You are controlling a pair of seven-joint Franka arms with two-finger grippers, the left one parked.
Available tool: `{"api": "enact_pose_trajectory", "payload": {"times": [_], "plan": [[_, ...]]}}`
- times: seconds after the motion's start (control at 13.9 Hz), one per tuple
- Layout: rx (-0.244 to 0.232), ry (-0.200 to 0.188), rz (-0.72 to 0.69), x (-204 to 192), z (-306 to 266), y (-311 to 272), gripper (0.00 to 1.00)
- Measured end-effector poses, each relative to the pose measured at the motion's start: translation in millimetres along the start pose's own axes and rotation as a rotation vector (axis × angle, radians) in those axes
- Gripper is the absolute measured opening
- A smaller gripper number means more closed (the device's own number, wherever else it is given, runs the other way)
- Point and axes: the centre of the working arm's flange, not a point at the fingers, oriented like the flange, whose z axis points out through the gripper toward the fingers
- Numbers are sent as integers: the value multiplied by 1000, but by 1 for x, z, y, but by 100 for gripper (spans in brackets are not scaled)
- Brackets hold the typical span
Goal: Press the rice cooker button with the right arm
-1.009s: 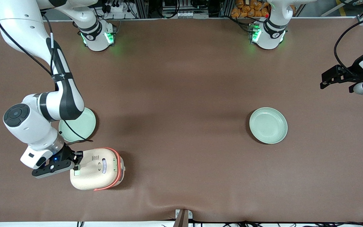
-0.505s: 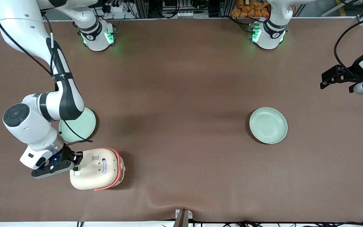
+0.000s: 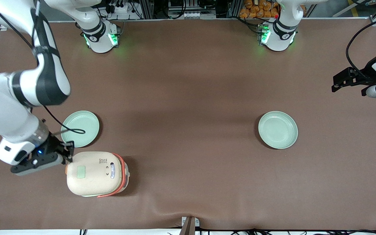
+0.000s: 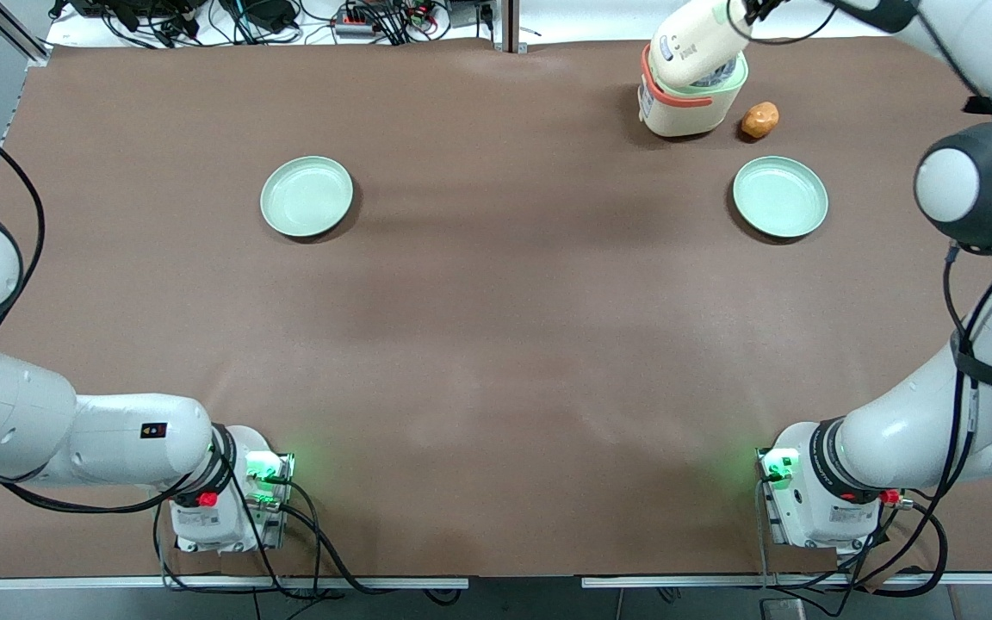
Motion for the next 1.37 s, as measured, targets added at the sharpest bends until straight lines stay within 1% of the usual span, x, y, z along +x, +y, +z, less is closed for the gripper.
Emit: {"api": "enact_pose_trajectory", "payload": {"times": [0.07, 0.22, 0.29, 0.36, 0.43, 0.5, 0.79, 0.86, 0.94, 1.01, 1.08, 1.23, 1.37], "plan": [[7, -27, 2, -7, -19, -1, 44], [19, -80, 11, -23, -50, 1, 63], [25, -109, 18, -32, -64, 3, 74], [32, -143, 28, -42, -76, 8, 85], [41, -186, 43, -54, -88, 14, 94], [52, -237, 60, -68, -99, 21, 100], [103, -424, 100, -123, -144, 29, 100], [111, -454, 106, -133, -152, 29, 100], [115, -467, 116, -140, -156, 32, 100], [115, -467, 131, -146, -155, 38, 100], [112, -457, 148, -150, -152, 47, 100], [97, -419, 183, -152, -143, 65, 100], [82, -401, 247, -155, -140, 79, 100]]}}
